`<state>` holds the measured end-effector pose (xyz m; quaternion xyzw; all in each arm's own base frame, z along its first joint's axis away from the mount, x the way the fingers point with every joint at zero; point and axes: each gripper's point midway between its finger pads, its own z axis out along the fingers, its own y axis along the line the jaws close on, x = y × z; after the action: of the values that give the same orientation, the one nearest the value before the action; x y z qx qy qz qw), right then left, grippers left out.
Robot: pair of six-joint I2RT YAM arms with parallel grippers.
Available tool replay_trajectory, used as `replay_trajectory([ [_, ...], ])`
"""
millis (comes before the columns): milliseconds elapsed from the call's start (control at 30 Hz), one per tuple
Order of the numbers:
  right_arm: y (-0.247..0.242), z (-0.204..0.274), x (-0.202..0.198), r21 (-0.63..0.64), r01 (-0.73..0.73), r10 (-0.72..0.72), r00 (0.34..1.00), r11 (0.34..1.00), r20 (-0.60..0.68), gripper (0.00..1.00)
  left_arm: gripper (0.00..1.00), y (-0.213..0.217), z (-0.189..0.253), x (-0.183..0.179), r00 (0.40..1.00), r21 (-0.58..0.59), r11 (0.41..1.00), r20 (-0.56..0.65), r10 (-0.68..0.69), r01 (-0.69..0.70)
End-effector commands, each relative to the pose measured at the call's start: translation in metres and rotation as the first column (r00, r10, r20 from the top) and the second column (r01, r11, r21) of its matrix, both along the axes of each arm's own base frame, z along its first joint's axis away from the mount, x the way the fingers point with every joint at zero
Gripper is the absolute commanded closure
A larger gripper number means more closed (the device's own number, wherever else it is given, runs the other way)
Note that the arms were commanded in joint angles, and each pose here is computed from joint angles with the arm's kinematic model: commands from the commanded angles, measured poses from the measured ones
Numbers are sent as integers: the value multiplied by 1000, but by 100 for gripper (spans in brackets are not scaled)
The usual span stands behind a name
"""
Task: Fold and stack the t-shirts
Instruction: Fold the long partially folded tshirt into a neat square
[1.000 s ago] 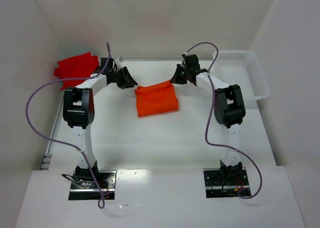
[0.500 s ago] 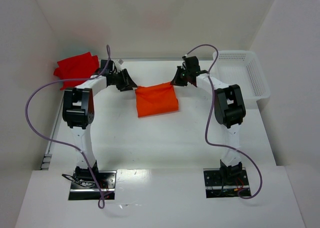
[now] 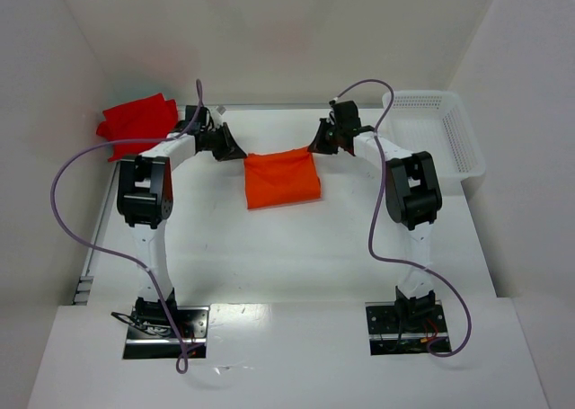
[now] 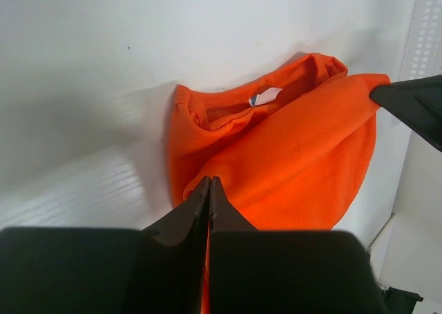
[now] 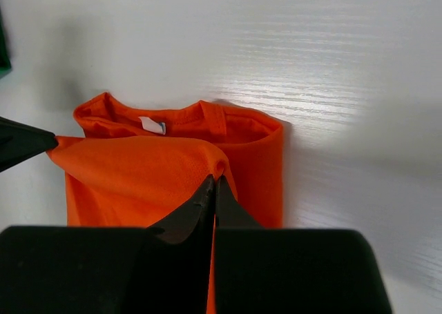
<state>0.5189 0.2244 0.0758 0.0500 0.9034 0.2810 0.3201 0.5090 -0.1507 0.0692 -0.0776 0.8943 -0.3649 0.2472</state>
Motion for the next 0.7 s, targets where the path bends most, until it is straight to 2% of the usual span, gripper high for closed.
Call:
replay_trajectory([
  [0,-14,52,14,20,45,-47,991,999,122,100,100,-3,20,16,998,-9,1000,67,-17,18],
  [233,-34,73,12,26,88,-91,980,996,176,100,100,-4,56,37,987,-8,1000,163,-10,12],
  [467,-41,70,10,18,105,-107,980,994,167,100,100,-6,39,44,990,-19,1000,137,-22,25],
  [667,-43,62,10,10,113,-113,981,994,160,100,95,-7,30,54,992,-18,1000,125,-23,25],
])
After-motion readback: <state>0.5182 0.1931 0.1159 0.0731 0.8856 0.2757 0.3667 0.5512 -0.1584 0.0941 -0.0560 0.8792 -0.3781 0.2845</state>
